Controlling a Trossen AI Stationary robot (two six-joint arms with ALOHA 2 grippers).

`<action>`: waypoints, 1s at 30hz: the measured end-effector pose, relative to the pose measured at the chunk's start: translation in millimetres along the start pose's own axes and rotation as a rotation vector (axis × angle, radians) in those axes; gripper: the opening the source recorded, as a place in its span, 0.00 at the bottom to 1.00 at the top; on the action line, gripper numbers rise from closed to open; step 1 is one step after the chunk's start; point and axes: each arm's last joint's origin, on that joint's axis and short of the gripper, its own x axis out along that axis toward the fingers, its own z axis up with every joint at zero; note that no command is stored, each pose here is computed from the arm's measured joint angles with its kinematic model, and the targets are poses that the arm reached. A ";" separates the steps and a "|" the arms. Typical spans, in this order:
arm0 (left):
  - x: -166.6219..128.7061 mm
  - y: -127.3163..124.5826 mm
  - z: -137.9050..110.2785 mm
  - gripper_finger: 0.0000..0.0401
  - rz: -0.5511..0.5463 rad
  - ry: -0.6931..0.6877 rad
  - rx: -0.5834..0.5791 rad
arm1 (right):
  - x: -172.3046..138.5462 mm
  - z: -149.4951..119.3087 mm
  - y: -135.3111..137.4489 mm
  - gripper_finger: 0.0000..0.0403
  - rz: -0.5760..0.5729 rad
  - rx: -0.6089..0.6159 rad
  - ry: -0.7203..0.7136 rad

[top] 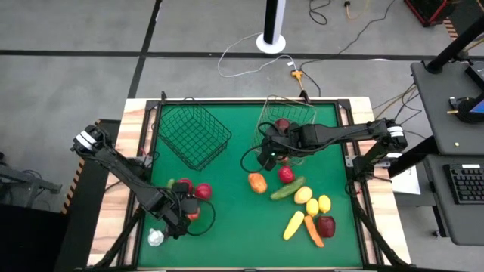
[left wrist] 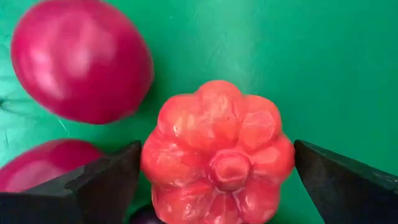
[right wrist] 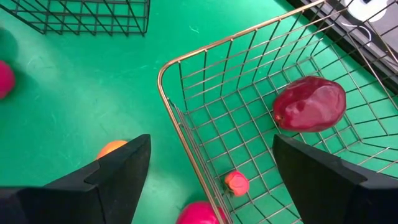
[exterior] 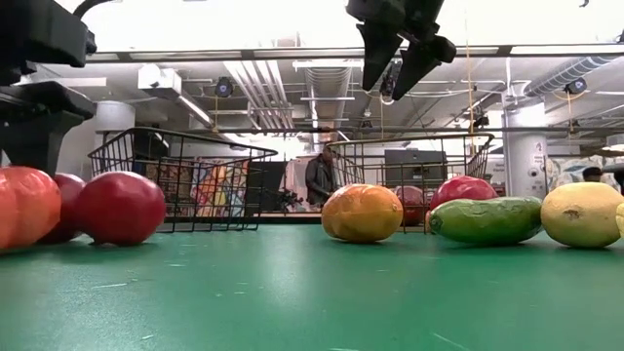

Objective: Sort produce into baskets
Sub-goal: Put the orange pumpkin into the black wire basket

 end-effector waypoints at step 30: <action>-81.2 -10.5 42.1 0.81 0.015 -0.117 0.152 | 0.0 0.0 0.0 0.81 0.000 -0.007 0.000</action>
